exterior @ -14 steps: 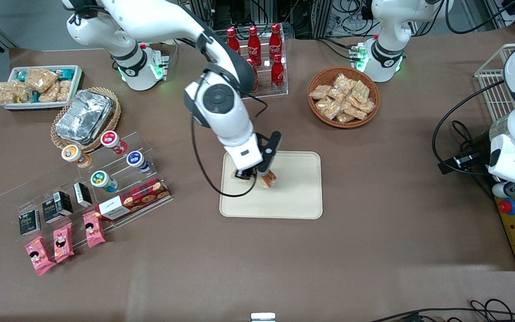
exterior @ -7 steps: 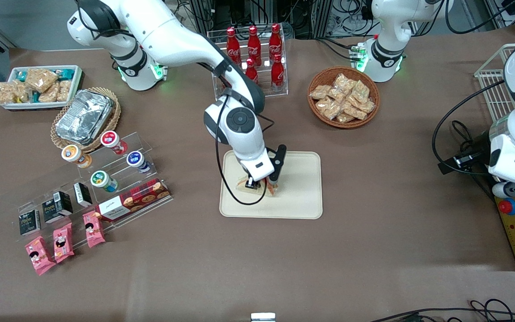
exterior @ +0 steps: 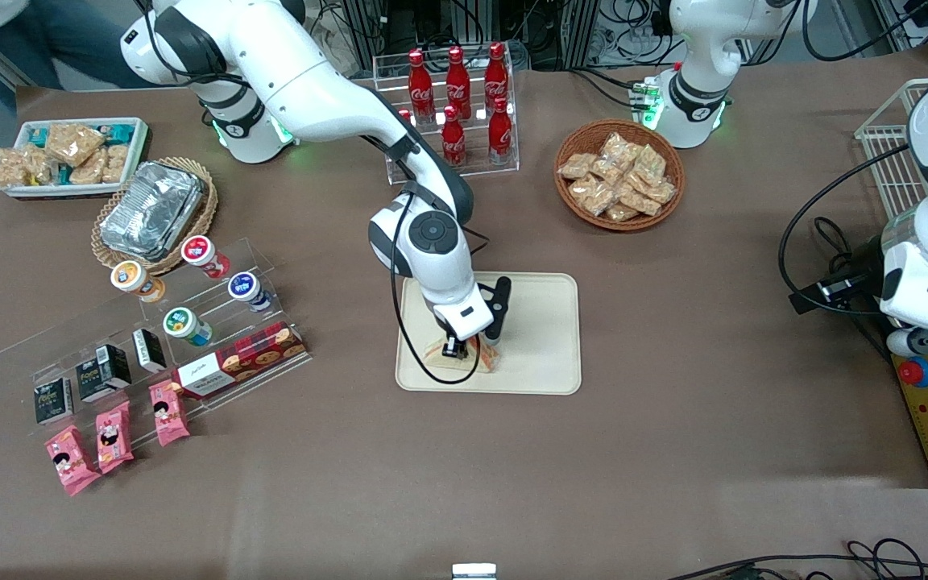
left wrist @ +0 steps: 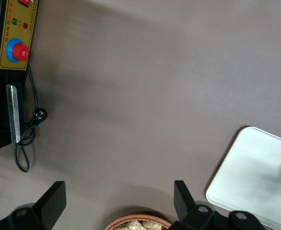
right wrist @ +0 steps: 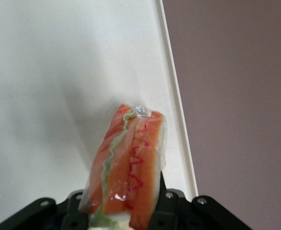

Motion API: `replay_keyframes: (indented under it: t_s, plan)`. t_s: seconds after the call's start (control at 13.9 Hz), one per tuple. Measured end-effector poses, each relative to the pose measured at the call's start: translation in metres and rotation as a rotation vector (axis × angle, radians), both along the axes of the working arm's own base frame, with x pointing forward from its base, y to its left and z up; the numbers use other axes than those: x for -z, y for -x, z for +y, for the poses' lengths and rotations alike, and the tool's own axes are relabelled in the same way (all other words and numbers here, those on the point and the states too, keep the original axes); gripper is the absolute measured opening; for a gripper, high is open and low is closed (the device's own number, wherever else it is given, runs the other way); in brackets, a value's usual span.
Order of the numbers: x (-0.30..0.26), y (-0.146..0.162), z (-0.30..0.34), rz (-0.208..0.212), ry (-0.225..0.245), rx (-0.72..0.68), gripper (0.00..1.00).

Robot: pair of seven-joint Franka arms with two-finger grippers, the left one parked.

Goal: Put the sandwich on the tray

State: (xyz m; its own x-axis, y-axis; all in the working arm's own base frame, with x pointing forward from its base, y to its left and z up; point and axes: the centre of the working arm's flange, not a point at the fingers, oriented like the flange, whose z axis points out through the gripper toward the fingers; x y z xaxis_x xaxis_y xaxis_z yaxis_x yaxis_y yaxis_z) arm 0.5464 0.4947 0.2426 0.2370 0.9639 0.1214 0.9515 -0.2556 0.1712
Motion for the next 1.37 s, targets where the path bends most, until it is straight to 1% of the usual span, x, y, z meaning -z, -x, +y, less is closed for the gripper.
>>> replay_keyframes:
  t_s: [0.14,0.29,0.65,0.72,0.86,0.94,1.15,1.37]
  plan:
    - [0.002,0.001,0.006,-0.006,-0.002,-0.010,0.45]
    - [0.003,0.004,0.011,-0.007,-0.003,-0.017,0.48]
    - [-0.005,-0.002,0.011,-0.020,-0.016,-0.010,0.93]
    - [-0.010,-0.006,0.009,-0.022,-0.028,0.003,0.97]
    - [-0.031,-0.019,0.001,-0.022,-0.075,0.051,0.97]
    - [-0.047,-0.027,-0.008,-0.020,-0.091,0.076,0.97]
    - [-0.099,-0.043,-0.041,0.017,-0.094,0.177,0.97]
    - [-0.147,-0.060,-0.093,0.067,-0.073,0.278,0.97]
